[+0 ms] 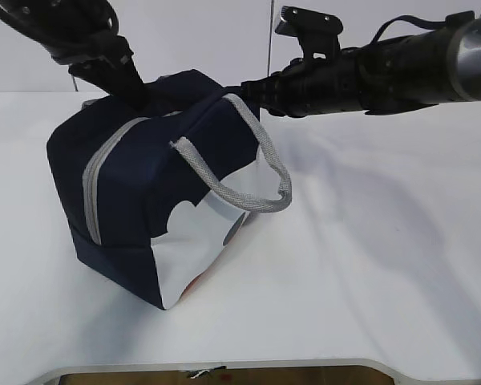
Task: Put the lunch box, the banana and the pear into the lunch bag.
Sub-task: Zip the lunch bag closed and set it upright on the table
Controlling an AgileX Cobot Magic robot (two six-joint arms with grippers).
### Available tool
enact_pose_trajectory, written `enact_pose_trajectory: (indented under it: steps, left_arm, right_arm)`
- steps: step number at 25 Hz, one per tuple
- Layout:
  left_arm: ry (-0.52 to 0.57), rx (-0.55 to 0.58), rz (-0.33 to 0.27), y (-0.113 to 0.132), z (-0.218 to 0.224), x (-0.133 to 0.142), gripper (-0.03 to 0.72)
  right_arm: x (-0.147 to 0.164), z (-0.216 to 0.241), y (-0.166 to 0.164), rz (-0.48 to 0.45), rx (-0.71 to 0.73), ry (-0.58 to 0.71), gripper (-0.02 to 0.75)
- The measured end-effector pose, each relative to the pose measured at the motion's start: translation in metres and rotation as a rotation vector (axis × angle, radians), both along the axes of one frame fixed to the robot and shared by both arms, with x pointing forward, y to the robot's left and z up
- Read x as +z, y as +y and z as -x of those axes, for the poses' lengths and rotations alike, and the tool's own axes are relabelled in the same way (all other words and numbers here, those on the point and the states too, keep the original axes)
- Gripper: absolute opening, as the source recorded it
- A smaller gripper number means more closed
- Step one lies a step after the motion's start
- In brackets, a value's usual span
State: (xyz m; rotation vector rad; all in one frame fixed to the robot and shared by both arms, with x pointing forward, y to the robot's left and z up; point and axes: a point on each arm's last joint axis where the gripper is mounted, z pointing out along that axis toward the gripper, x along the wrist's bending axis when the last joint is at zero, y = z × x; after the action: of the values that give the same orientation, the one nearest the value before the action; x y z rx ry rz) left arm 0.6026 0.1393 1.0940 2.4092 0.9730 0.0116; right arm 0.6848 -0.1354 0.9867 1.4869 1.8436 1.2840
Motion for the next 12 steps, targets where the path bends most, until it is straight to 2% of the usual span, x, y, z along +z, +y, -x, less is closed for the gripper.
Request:
enact_pose_trajectory:
  steps: [8, 12]
  left_arm:
    - [0.011, -0.016, -0.019, 0.0020, 0.0013, -0.0010, 0.006]
    - [0.014, -0.016, -0.021, 0.0031, 0.0012, -0.0011, 0.006]
  right_arm:
    - [-0.0033, -0.0021, 0.0036, -0.215, 0.004, 0.108, 0.017]
    - [0.0015, -0.0041, 0.0028, -0.248, 0.015, 0.110, 0.017]
